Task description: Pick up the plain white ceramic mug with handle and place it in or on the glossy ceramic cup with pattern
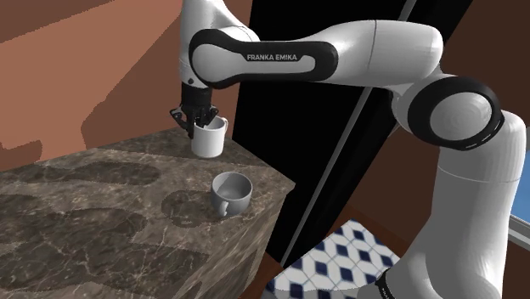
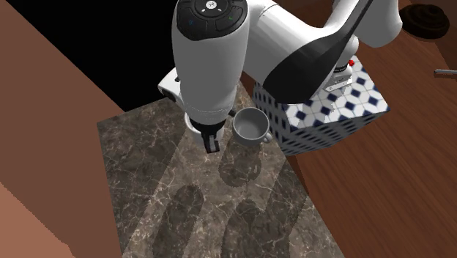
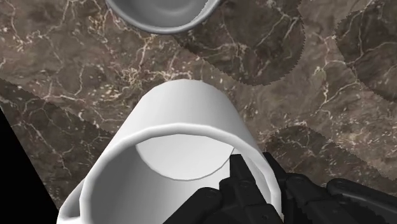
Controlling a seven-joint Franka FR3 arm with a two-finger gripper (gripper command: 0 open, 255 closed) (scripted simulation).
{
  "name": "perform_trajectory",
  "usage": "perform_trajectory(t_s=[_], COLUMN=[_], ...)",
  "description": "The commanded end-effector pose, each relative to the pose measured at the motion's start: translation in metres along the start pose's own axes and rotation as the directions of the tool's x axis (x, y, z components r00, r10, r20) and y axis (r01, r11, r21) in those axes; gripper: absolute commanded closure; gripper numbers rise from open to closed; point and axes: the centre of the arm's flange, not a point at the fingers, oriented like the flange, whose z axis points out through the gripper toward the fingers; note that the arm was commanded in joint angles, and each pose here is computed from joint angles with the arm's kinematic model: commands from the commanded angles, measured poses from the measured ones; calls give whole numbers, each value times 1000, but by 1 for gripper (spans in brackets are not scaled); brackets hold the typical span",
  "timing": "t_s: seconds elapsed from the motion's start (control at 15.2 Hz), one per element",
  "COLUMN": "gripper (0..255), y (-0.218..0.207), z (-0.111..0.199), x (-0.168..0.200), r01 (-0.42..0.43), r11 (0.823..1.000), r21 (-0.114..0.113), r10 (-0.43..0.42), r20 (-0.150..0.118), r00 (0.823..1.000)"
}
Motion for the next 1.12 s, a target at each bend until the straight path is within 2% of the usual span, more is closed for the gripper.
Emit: perform_trajectory(t_s=[0.0, 0.33, 1.06], gripper=[255, 255, 255], y=[0, 1, 15], z=[-11, -34, -73], x=[0, 3, -143], r01=[0, 0, 0], r11=[1000, 1000, 1000], r21=[0, 0, 0], r10=[0, 0, 0], r20=[0, 0, 0], r00=[1000, 1000, 1000])
